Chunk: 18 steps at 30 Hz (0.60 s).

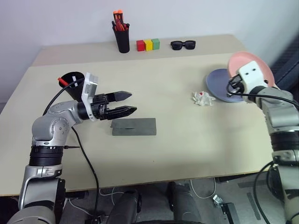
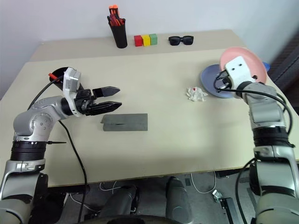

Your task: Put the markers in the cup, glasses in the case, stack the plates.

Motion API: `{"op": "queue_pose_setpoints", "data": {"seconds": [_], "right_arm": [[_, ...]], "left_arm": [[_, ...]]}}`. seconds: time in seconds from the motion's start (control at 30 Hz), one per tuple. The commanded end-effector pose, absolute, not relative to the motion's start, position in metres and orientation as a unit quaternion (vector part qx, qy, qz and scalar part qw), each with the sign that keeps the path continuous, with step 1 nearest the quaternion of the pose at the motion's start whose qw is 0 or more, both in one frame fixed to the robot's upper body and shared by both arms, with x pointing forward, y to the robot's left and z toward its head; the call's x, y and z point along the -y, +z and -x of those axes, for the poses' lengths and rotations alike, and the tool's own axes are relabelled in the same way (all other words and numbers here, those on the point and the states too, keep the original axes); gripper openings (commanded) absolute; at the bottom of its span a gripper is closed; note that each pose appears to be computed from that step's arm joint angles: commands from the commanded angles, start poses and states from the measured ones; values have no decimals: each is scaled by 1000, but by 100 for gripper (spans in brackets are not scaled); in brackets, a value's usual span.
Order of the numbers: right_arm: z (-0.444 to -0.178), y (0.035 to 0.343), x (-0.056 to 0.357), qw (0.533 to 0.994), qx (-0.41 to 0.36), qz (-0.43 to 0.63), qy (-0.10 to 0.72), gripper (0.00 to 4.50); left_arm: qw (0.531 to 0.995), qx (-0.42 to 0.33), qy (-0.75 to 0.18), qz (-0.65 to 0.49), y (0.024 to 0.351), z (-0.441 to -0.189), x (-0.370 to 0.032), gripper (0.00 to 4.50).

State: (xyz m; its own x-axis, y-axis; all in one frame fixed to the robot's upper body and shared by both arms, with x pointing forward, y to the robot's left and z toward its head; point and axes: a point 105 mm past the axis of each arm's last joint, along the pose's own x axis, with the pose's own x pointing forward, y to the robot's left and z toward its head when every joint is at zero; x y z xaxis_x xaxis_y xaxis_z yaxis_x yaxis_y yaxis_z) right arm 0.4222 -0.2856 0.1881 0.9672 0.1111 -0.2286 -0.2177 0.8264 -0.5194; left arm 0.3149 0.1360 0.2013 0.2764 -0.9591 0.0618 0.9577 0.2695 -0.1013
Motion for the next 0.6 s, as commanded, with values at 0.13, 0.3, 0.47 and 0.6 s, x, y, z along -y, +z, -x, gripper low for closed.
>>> {"op": "queue_pose_setpoints", "data": {"seconds": [0.13,0.3,0.47,0.6], "right_arm": [[-435,199,283,958,-62,263,96,143],[-437,222,271,973,-6,201,115,399],[-424,236,244,975,25,122,186,399],[-411,213,217,962,1,130,238,399]], "left_arm": [[810,24,-584,51,217,-306,-146,450],[815,22,-576,54,217,-303,-146,450],[814,26,-578,61,222,-304,-138,450],[809,29,-583,62,226,-307,-132,450]]}}
